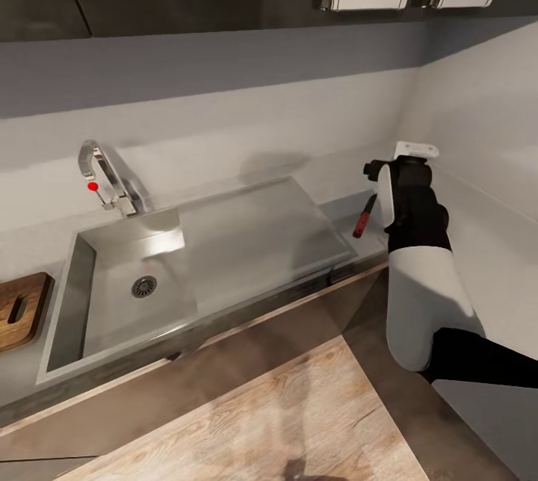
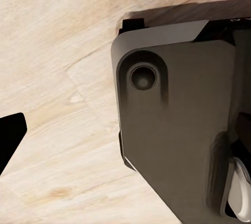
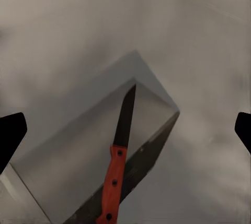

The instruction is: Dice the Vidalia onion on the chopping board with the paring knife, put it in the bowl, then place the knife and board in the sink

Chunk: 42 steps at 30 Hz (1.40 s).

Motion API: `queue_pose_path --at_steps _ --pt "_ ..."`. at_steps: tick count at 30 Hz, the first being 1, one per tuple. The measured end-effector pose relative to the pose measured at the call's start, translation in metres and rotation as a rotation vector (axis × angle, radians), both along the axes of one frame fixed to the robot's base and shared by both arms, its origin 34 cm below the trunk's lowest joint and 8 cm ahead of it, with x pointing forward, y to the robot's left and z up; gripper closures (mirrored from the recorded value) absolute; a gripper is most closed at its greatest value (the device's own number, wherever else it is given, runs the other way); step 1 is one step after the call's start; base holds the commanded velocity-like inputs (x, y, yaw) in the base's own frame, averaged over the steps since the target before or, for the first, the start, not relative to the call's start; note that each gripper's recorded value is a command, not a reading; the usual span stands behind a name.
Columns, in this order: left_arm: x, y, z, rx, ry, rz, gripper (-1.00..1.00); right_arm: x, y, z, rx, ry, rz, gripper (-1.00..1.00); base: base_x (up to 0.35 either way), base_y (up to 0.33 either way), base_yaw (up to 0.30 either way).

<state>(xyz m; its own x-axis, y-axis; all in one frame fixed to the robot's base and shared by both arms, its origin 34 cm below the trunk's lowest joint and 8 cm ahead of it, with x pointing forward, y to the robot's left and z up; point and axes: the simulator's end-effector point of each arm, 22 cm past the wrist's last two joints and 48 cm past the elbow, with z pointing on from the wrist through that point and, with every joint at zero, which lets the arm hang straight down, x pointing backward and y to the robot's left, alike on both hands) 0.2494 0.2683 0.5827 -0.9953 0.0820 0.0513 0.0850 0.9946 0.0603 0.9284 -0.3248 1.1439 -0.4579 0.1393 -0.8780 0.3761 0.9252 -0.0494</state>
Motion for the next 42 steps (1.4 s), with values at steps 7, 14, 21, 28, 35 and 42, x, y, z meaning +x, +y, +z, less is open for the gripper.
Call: queue_pose_path --at_steps 7,14,21,28,35,42 --pt "0.0 0.0 0.0 0.0 0.001 0.0 -1.0 -0.005 0.007 -0.021 0.01 0.076 0.015 -1.0 0.0 0.0 0.0" --pt "-0.001 -0.001 0.0 -0.003 0.002 0.0 -1.0 -0.007 0.015 -0.046 0.019 0.138 0.034 -1.0 0.0 0.0 0.0" --pt "0.0 -0.002 0.0 -0.005 0.0 0.0 -1.0 -0.016 0.033 -0.069 0.101 0.222 0.071 -1.0 0.0 0.0 0.0" --pt "0.0 -0.002 0.0 -0.006 0.0 0.0 -1.0 -0.02 0.046 -0.077 0.181 0.249 0.099 -1.0 0.0 0.0 0.0" --pt "0.0 -0.002 0.0 -0.006 0.0 0.0 -1.0 -0.021 0.033 -0.077 0.219 0.238 0.076 -1.0 0.0 0.0 0.0" --pt "0.0 -0.002 0.0 -0.006 0.0 -0.001 -1.0 -0.026 -0.004 -0.082 0.305 0.22 0.011 -1.0 0.0 0.0 0.0"
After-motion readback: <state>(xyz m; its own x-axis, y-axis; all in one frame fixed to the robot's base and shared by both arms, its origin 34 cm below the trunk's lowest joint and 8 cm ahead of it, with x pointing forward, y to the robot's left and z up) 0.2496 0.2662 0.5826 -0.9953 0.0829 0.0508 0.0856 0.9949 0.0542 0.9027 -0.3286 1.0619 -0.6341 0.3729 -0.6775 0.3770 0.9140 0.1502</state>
